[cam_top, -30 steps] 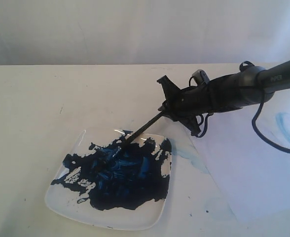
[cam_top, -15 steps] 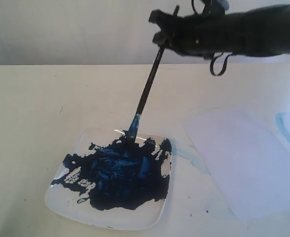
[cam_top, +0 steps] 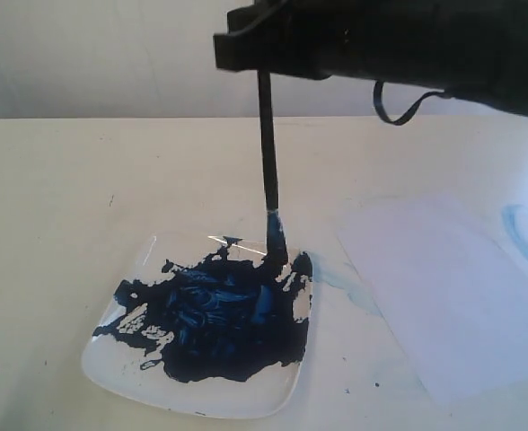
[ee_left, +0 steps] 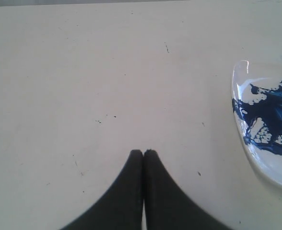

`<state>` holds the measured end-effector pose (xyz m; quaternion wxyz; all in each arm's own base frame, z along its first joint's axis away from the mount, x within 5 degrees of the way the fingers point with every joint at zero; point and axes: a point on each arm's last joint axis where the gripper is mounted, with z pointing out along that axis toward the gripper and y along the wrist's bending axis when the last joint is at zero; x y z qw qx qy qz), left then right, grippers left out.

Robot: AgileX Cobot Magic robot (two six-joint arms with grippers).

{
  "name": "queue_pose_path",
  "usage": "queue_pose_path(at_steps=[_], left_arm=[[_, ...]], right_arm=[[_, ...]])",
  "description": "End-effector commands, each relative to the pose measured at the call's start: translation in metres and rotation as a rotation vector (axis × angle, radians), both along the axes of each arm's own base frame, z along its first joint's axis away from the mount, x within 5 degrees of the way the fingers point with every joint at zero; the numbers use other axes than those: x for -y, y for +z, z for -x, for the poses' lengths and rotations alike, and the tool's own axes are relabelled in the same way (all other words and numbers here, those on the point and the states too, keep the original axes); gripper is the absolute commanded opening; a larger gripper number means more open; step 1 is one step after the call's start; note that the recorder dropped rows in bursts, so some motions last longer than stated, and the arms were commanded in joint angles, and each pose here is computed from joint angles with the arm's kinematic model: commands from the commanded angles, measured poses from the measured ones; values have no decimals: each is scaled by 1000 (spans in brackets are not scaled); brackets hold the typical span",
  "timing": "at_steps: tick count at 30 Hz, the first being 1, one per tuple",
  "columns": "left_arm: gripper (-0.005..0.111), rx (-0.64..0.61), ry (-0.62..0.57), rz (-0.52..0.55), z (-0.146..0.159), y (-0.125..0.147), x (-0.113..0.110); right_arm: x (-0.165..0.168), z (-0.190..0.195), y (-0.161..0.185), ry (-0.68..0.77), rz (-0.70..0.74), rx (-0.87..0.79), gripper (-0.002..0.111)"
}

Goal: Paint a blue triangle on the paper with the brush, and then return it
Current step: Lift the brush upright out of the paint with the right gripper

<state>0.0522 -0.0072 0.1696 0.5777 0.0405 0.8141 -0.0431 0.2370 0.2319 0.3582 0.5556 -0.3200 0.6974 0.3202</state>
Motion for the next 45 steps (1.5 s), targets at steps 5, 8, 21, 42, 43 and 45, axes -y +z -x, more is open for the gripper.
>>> queue_pose_path(at_steps=[5, 8, 21, 42, 43, 45], left_arm=[[0, 2, -5, 14, 0, -1, 1], [0, 2, -5, 14, 0, -1, 1], [0, 2, -5, 14, 0, -1, 1], [0, 2, -5, 14, 0, -1, 1], [0, 2, -5, 14, 0, -1, 1], [0, 2, -5, 14, 0, -1, 1]], right_arm=[[-23, -8, -34, 30, 93, -37, 0], [-25, -10, -34, 25, 62, -77, 0], [-15, -16, -4, 272, -54, 36, 0], [-11, -2, -14, 469, -72, 78, 0], [-10, -1, -22, 460, -51, 72, 0], [-8, -4, -34, 417, -9, 60, 0]])
